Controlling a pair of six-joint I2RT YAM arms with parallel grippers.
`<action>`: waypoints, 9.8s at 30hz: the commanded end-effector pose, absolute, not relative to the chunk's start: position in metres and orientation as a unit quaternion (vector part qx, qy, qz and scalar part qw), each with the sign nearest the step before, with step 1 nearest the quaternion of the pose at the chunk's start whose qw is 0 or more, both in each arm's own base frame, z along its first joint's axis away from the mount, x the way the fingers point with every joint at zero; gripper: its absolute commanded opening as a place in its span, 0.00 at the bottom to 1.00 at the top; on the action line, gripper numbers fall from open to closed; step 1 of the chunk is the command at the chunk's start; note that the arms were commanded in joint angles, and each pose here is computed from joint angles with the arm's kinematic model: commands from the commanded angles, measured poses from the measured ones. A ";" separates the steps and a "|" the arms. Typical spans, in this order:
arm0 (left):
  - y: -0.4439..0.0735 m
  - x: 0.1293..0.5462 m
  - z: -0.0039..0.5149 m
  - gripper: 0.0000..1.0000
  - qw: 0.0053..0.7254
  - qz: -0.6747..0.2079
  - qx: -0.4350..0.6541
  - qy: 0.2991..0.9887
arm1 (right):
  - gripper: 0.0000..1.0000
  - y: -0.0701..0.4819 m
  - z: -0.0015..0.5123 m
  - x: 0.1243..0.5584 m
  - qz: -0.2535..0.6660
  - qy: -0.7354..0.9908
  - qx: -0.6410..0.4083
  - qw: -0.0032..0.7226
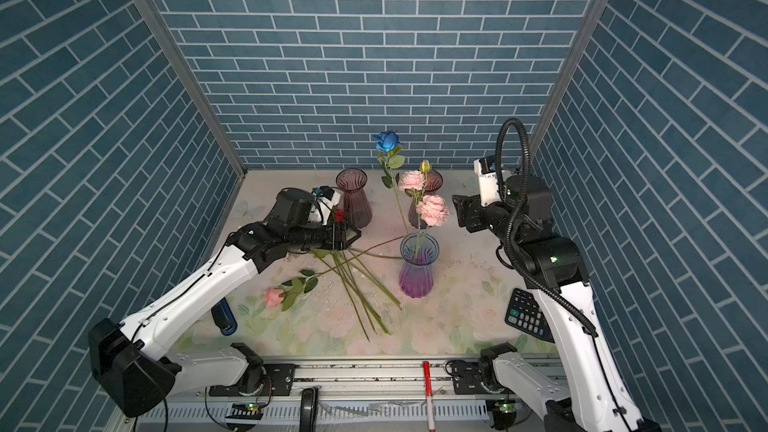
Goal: Arrange the flowers into the vase
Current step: 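Lower the blue rose into the blue-purple vase with the right gripper, then draw the right gripper back while the left gripper lowers onto the red roses, then grasp a red rose stem with the left gripper and lift it, then raise the red rose toward the right gripper while the right gripper approaches, then close the right gripper on the red rose stem and open the left gripper, then lower the red rose into the blue-purple vase with the right gripper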
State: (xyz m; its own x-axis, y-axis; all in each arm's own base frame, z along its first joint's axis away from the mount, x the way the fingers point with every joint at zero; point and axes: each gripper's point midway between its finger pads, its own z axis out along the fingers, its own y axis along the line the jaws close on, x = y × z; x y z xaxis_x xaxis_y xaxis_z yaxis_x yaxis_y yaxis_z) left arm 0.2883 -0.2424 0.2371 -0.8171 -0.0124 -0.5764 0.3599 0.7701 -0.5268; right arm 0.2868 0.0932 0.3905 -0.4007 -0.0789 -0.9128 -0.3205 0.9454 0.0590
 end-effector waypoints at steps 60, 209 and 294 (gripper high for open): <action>-0.217 0.374 0.071 0.07 0.128 -0.306 -0.090 0.939 | 0.74 0.097 0.348 0.274 0.298 0.808 -0.047 0.506; -0.266 0.237 0.473 0.00 0.435 -0.604 0.223 0.629 | 0.46 0.337 0.440 0.206 0.487 0.700 -0.366 0.374; -0.241 0.266 0.405 0.59 0.464 -0.510 0.109 0.716 | 0.00 0.141 0.370 0.265 0.273 0.667 0.141 0.679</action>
State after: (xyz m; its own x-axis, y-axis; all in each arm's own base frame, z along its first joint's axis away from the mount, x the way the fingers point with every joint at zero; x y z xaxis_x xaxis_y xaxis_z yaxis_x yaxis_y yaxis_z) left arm 0.2660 -0.2445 0.4018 -0.5654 -0.3029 -0.7672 0.6225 0.4535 -0.6378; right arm 0.2655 0.1455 0.3643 -0.0454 0.5170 -0.8548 -0.2118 0.8312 0.5140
